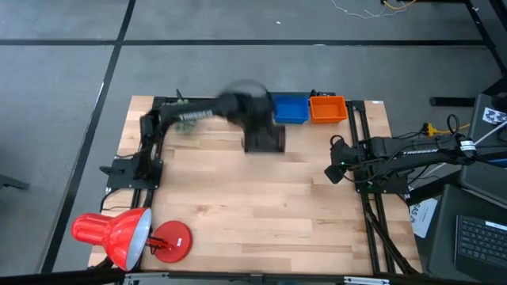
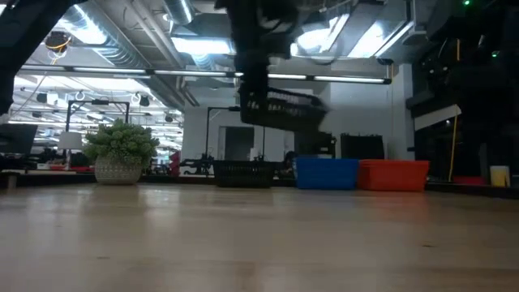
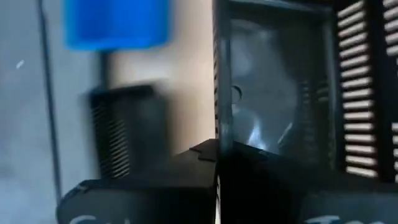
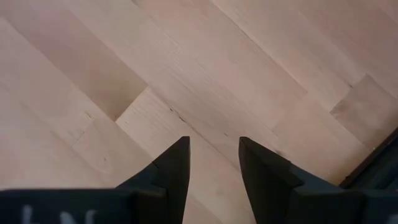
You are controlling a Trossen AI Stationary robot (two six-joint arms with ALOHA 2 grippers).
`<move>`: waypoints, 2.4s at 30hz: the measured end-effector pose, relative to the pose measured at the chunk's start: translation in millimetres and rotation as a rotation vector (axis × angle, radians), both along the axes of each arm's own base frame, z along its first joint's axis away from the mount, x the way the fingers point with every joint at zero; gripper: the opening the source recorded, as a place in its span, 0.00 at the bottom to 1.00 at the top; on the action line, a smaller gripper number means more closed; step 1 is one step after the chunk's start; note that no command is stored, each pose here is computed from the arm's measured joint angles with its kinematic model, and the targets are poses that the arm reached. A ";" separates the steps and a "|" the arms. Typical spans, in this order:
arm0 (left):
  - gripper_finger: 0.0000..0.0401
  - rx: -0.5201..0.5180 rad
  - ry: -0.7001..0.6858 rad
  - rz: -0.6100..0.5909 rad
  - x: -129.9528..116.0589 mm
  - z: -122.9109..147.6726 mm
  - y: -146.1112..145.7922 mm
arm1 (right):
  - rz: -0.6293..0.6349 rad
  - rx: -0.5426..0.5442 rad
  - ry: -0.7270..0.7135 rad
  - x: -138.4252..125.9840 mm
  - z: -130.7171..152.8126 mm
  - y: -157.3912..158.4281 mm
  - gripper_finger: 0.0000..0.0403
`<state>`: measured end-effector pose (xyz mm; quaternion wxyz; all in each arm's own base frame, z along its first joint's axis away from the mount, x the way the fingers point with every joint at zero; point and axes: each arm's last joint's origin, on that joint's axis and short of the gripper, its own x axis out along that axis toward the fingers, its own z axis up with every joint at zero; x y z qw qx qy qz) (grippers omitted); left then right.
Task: Stack baskets by color
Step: Stack the bottom black bin on the top black bin, then return to Home Position
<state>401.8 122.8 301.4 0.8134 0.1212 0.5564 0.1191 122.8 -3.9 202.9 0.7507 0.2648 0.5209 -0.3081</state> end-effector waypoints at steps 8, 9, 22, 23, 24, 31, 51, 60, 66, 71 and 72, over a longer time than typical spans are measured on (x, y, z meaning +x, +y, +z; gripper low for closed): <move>0.00 -0.073 -0.045 0.174 -63.1 -3.8 135.6 | 0.000 0.000 -0.001 0.1 0.1 0.0 0.34; 0.00 -0.084 -0.056 0.179 -67.6 -6.4 145.3 | 0.000 0.000 -0.002 0.1 0.1 0.0 0.34; 0.00 -0.188 -0.016 0.108 -77.0 -58.7 192.2 | -0.002 0.002 -0.044 3.9 1.2 0.1 0.34; 0.00 -0.196 -0.006 0.113 -77.0 -64.3 194.7 | -0.002 0.002 -0.045 4.0 1.3 0.1 0.34; 0.00 -0.199 0.002 0.114 -76.7 -68.8 196.6 | -0.002 0.002 -0.045 4.0 1.3 0.1 0.34; 0.00 -0.169 -0.025 0.104 -76.9 -68.5 202.5 | -0.002 0.003 -0.045 4.0 1.3 0.1 0.34; 0.18 -0.218 -0.045 0.078 -74.2 -67.6 196.8 | 0.001 0.010 -0.046 4.1 1.3 0.3 0.34; 0.27 -0.219 -0.072 0.119 -76.3 -57.9 194.7 | 0.003 0.011 -0.045 4.1 1.2 0.4 0.34; 0.27 -0.155 -0.117 0.113 -75.8 -38.9 189.8 | 0.003 0.012 -0.045 4.1 1.2 0.4 0.34; 0.26 -0.054 -0.081 0.181 -73.4 -32.7 187.2 | 0.003 0.012 -0.046 4.1 1.3 0.4 0.34; 0.26 -0.044 -0.074 0.212 -72.7 -32.7 186.3 | 0.003 0.012 -0.046 4.1 1.3 0.4 0.34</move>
